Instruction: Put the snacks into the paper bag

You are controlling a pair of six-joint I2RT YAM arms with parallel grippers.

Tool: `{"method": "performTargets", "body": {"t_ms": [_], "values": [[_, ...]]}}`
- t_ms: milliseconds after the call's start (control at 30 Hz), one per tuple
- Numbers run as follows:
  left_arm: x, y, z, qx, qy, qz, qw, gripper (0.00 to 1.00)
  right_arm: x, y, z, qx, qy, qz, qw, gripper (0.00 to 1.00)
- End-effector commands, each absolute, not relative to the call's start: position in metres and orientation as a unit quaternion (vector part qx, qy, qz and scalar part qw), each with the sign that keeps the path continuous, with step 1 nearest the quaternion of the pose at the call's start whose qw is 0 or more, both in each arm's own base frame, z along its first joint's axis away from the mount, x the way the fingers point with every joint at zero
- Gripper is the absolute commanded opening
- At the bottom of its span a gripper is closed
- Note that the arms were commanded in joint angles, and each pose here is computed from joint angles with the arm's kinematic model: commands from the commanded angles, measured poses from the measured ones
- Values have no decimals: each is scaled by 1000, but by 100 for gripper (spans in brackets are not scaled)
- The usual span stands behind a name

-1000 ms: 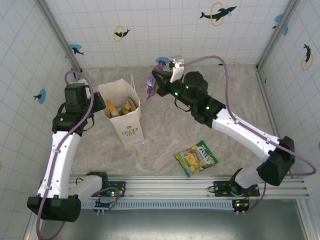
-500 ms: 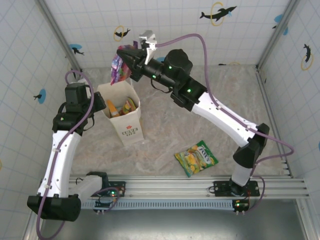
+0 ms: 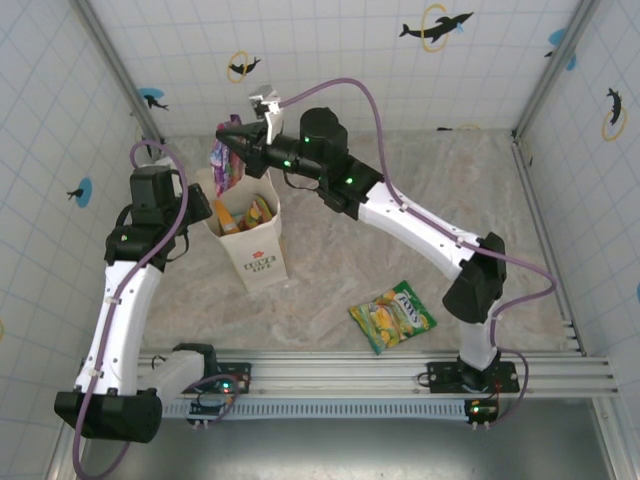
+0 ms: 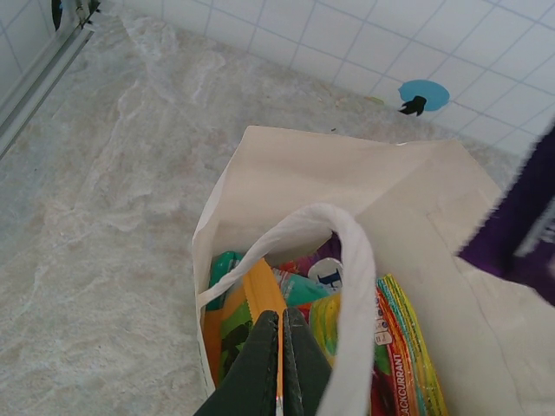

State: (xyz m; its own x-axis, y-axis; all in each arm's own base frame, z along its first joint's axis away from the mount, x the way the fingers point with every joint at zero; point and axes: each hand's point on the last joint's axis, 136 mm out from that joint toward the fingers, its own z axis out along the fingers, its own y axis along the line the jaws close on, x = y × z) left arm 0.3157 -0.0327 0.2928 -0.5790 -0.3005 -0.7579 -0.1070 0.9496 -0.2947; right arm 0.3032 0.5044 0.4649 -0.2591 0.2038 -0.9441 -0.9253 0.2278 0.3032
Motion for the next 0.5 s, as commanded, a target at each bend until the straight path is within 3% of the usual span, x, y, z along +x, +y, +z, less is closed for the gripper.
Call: {"method": "performTargets", "body": {"t_ms": [0,233,267,333,400,467], "values": [[316,-34,307,-106,875,-110,460,8,299,499,494,-304,549,566,535,0],[316,-33,307,-106,875,-109,459,8,302,503,482,-301,566,564,520,3],[316,-34,307,-106,875,-109,459,8,303,503,480,-301,569,562,519,11],[315,-34,307,-106,875,-109,459,8,306,502,476,-299,577,554,520,39],[315,-33,306,-106,875,-108,459,8,309,501,471,-297,588,546,519,50],[315,-33,306,-106,876,-108,458,8,313,499,466,-289,599,537,519,54]]}}
